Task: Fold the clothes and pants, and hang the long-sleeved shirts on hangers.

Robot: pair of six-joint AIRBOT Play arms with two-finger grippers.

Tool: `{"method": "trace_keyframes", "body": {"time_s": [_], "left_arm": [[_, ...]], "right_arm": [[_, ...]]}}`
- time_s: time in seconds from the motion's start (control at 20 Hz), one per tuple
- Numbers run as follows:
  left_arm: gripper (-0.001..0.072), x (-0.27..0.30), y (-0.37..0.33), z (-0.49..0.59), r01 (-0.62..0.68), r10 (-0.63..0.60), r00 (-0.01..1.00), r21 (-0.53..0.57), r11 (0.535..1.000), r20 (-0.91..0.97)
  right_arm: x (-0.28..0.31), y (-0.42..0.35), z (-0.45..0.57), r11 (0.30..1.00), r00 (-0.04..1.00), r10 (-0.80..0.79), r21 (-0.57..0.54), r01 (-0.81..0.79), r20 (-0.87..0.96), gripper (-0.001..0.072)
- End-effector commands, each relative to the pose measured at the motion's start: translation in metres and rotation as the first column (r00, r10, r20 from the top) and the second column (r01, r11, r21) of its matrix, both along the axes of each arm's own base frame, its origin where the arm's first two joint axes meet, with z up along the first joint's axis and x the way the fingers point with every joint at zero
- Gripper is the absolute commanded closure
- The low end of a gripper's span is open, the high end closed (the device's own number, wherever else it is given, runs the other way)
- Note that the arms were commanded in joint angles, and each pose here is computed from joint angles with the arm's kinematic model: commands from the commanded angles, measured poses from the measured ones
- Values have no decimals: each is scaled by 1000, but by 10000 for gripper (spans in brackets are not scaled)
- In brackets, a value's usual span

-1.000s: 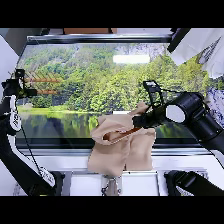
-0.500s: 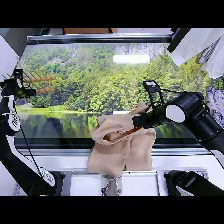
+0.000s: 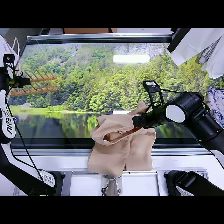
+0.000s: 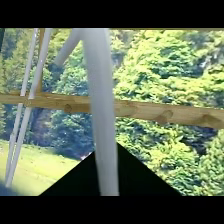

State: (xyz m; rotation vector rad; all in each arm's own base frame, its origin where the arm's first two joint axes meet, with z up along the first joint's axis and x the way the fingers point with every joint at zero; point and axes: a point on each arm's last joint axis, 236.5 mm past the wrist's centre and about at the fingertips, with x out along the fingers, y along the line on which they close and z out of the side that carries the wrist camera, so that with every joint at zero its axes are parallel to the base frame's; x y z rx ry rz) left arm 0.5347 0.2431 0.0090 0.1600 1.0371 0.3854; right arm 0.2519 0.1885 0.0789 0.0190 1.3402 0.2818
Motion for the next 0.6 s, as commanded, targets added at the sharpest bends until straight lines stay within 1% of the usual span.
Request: {"method": "trace_keyframes", "body": {"time_s": [0.0,0.15,0.3,0.35,0.45,0.5,0.55], "left_arm": [[689,-7,-15,29,20,-20,1000,10,1000,0],[689,-10,-31,36,55,-54,998,12,998,-24],[689,-10,-46,55,79,-79,997,20,997,-6],[689,-12,-54,62,105,-105,994,22,994,-9],[689,-16,-78,74,182,-182,983,-1,983,-21],[689,-20,-98,81,250,-251,968,-32,968,-26],[689,-24,-121,88,337,-340,940,-63,939,-31]], "right_arm": [[0,0,0,1000,1000,-1,-1,1,-1,680],[0,0,0,1000,1000,0,-1,0,-1,679],[0,0,0,1000,1000,0,0,0,-1,679],[0,0,0,1000,1000,-1,0,1,-1,679],[0,0,0,1000,1000,0,0,0,-1,679],[0,0,0,1000,1000,-1,-1,1,-1,679],[0,0,0,1000,1000,-1,0,1,-1,679]]}}
